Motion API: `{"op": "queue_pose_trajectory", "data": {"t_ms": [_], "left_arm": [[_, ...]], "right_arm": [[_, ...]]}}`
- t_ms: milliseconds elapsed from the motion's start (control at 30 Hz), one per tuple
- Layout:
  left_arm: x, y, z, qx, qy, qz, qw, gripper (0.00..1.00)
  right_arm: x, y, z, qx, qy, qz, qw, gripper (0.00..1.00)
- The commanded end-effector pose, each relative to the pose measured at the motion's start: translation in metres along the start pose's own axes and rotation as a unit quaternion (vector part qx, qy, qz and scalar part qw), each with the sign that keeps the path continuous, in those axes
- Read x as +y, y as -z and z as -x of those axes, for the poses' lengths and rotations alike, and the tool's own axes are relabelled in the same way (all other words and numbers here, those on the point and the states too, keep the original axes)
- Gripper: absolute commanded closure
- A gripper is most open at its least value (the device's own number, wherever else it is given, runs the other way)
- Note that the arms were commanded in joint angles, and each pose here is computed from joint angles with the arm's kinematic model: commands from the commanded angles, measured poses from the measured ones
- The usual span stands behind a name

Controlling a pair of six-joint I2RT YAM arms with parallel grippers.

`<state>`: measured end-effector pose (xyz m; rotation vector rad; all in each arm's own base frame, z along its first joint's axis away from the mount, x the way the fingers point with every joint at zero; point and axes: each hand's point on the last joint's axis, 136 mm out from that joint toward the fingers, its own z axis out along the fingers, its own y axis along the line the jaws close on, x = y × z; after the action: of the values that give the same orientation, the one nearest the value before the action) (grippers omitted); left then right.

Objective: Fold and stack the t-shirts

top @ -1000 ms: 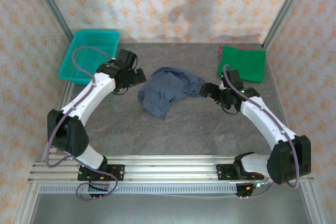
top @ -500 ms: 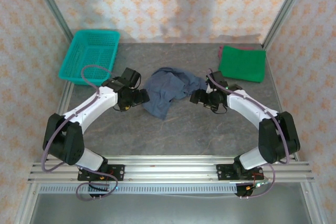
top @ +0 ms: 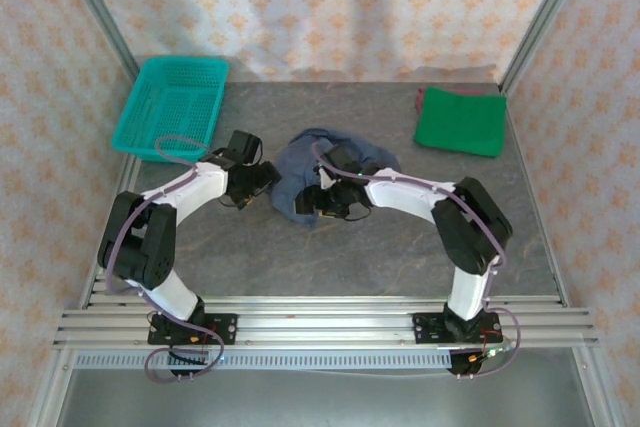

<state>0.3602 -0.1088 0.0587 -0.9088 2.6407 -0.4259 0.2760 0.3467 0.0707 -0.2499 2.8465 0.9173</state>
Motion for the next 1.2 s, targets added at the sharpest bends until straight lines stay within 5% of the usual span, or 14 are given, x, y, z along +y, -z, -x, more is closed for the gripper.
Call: {"op": "queue_pose_trajectory", "data": {"t_ms": [0, 267, 433, 633, 767, 1167], "left_arm": [[-0.007, -0.008, 0.013, -0.016, 0.017, -0.005, 1.000, 0.19], [-0.003, -0.026, 0.023, -0.025, 0.044, 0.003, 0.999, 0.26], [-0.009, -0.030, 0.025, -0.026, 0.046, -0.013, 0.999, 0.26], [-0.018, -0.026, 0.026, -0.028, 0.046, -0.041, 0.998, 0.24], [-0.018, -0.013, 0.028, -0.038, 0.044, -0.051, 0.997, 0.20], [-0.023, -0.010, 0.024, -0.041, 0.068, -0.079, 0.994, 0.16]], "right_arm": [[-0.004, -0.007, 0.004, -0.006, -0.011, -0.036, 0.999, 0.31], [-0.025, -0.021, -0.001, -0.003, -0.033, -0.109, 0.994, 0.33], [-0.034, -0.031, -0.008, 0.019, -0.027, -0.151, 0.988, 0.43], [-0.051, -0.031, -0.004, 0.019, -0.033, -0.200, 0.979, 0.78], [-0.058, 0.000, 0.013, -0.032, -0.060, -0.199, 0.978, 0.96], [-0.079, 0.063, 0.017, -0.106, -0.155, -0.146, 0.971, 1.00]]}}
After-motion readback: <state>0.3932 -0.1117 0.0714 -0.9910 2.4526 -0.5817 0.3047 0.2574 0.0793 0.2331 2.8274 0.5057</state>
